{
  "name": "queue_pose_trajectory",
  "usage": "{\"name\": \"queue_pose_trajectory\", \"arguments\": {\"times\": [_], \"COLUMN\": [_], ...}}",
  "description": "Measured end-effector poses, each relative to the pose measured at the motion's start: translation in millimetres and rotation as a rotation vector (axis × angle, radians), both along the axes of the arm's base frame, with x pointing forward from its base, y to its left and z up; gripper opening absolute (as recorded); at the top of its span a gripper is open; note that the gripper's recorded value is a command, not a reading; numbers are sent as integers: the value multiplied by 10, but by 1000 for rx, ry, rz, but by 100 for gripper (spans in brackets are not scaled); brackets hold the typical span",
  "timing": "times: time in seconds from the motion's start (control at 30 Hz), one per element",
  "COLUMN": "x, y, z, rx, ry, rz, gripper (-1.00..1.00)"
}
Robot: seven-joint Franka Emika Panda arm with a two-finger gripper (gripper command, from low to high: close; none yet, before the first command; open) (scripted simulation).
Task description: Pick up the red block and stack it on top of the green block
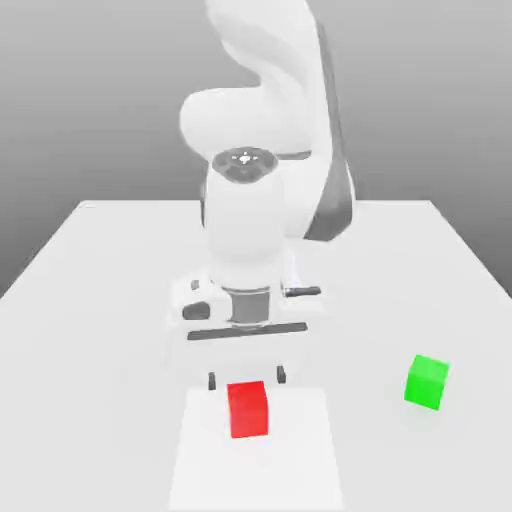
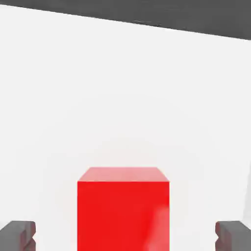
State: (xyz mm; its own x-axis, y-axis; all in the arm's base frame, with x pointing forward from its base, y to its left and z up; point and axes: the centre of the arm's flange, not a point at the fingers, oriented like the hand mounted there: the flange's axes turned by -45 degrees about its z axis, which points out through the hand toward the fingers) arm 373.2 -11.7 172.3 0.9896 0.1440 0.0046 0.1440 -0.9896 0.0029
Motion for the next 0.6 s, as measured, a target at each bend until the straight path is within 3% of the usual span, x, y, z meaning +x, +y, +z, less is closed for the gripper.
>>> {"name": "queue_pose_trajectory", "arguments": {"times": [0.07,0.1,0.33,0.6], "x": [-14,-26,-29,-23], "y": [0,2,4,-2], "z": [-160,-241,-261,288], "rx": [0,1,1,1], "ry": [2,4,4,3], "rz": [-1,-2,-2,-3], "gripper": [0,-100,-100,-100]}}
